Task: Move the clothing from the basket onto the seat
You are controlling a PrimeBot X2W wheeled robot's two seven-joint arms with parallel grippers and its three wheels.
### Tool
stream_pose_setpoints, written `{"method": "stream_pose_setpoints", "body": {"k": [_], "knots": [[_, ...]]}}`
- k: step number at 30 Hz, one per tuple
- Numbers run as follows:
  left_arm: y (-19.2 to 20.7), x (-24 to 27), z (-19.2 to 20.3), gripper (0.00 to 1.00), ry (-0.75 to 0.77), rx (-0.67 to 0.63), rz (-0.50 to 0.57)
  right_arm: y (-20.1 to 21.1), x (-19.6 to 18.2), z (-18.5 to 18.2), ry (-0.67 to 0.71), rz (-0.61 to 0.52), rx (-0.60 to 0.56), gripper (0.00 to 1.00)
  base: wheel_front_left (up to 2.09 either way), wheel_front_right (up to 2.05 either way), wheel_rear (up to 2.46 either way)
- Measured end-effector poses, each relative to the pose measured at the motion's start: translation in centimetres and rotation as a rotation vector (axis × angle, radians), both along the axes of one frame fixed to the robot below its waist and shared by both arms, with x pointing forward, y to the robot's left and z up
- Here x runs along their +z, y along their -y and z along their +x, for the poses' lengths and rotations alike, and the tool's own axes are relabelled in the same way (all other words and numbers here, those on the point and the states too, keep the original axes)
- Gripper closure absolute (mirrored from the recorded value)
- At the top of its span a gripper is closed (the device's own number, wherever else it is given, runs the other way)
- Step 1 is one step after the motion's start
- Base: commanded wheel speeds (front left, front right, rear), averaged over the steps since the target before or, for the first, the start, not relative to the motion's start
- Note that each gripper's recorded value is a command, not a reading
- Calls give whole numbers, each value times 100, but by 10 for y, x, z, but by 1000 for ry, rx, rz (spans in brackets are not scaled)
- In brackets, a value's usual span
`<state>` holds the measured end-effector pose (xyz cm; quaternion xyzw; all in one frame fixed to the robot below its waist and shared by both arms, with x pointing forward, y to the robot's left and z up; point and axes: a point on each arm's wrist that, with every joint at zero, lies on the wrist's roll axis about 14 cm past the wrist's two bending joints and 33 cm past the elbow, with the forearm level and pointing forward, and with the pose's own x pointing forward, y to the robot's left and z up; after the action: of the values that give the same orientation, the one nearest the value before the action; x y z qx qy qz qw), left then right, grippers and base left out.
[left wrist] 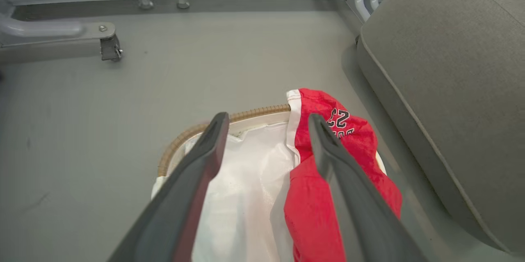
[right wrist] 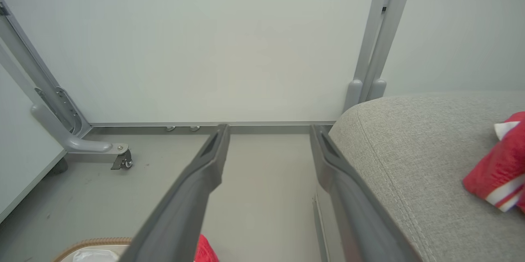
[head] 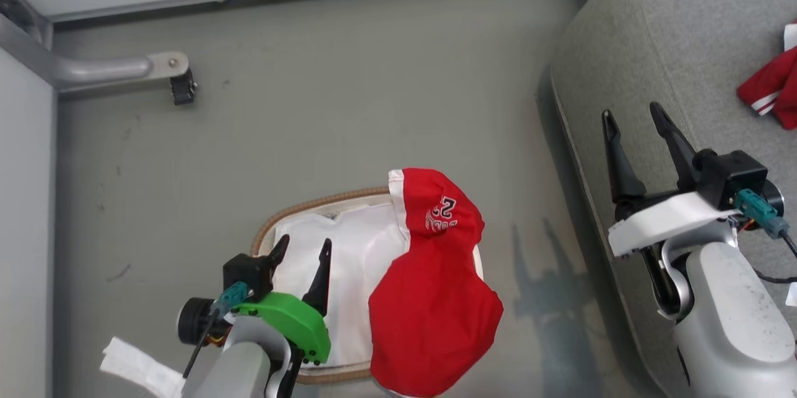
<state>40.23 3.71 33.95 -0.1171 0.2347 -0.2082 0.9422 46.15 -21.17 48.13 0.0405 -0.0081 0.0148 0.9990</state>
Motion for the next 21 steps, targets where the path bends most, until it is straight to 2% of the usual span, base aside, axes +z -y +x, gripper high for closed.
{"method": "stream_pose_setpoints", "body": {"k": [5,11,21], "knots": [[34,-43,6,0,-133,-129,10,3,-16,21,-22,-7,-6,0,0,0,0],[62,-93,3,0,-300,-247,24,6,-54,35,-90,-3,-16,0,0,0,0],[88,-164,-19,0,-541,-374,36,21,-122,37,-229,-9,-53,0,0,0,0]]}}
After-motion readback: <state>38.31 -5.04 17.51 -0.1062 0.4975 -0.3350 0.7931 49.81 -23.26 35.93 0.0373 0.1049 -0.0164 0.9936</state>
